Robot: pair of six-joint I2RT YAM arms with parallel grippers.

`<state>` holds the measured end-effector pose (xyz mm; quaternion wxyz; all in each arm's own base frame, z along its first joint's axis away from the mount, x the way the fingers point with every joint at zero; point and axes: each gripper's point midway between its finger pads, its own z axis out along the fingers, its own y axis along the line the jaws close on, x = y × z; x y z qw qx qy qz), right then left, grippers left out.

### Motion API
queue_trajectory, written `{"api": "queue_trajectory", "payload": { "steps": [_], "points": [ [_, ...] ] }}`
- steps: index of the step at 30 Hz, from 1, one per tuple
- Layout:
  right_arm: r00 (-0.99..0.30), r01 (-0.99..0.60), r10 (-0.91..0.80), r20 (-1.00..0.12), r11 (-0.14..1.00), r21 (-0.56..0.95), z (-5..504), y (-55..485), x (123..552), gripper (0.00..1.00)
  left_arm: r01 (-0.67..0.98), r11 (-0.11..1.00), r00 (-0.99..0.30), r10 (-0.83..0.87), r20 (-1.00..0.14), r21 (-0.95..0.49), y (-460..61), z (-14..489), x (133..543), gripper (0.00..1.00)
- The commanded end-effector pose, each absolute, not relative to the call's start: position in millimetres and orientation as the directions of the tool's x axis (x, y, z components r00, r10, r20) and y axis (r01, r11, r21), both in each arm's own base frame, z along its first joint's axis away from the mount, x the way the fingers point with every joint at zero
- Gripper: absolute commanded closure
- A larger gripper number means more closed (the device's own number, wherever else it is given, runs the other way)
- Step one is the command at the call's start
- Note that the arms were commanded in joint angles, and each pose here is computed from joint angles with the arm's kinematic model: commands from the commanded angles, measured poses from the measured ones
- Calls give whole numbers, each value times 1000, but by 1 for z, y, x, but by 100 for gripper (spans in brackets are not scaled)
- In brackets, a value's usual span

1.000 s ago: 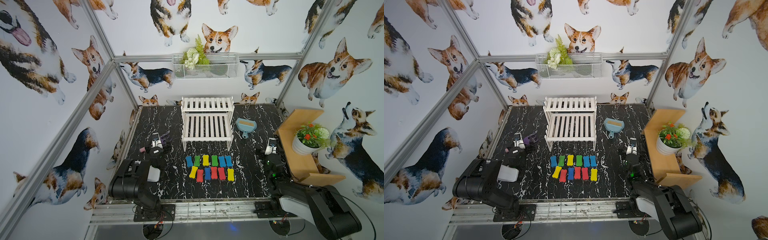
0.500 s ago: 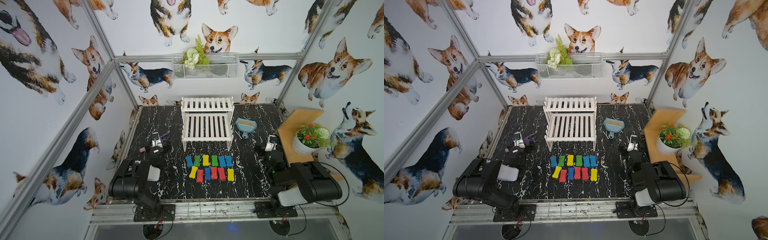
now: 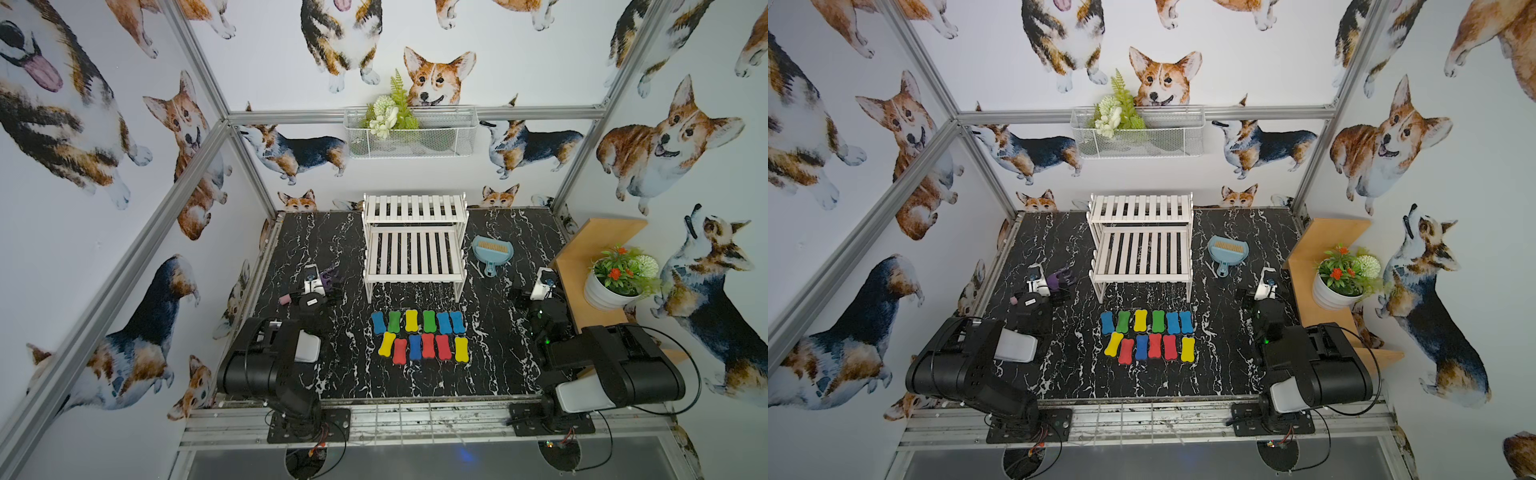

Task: Remove the whiteboard erasers from the shelf
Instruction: Reset both arms

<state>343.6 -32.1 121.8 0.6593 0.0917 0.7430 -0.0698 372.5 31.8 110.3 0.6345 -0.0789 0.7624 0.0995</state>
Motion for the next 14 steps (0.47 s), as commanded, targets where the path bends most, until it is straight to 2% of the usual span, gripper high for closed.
{"api": "queue_trajectory", "payload": {
  "steps": [1,14],
  "points": [
    [-86,241,55,-995,970,33,128,-34,345,0,-249,968,-160,4,-987,44,32,116,374,0],
    [-85,241,52,-995,970,30,128,-34,345,0,-249,968,-161,4,-987,45,32,116,374,0]
  ]
}}
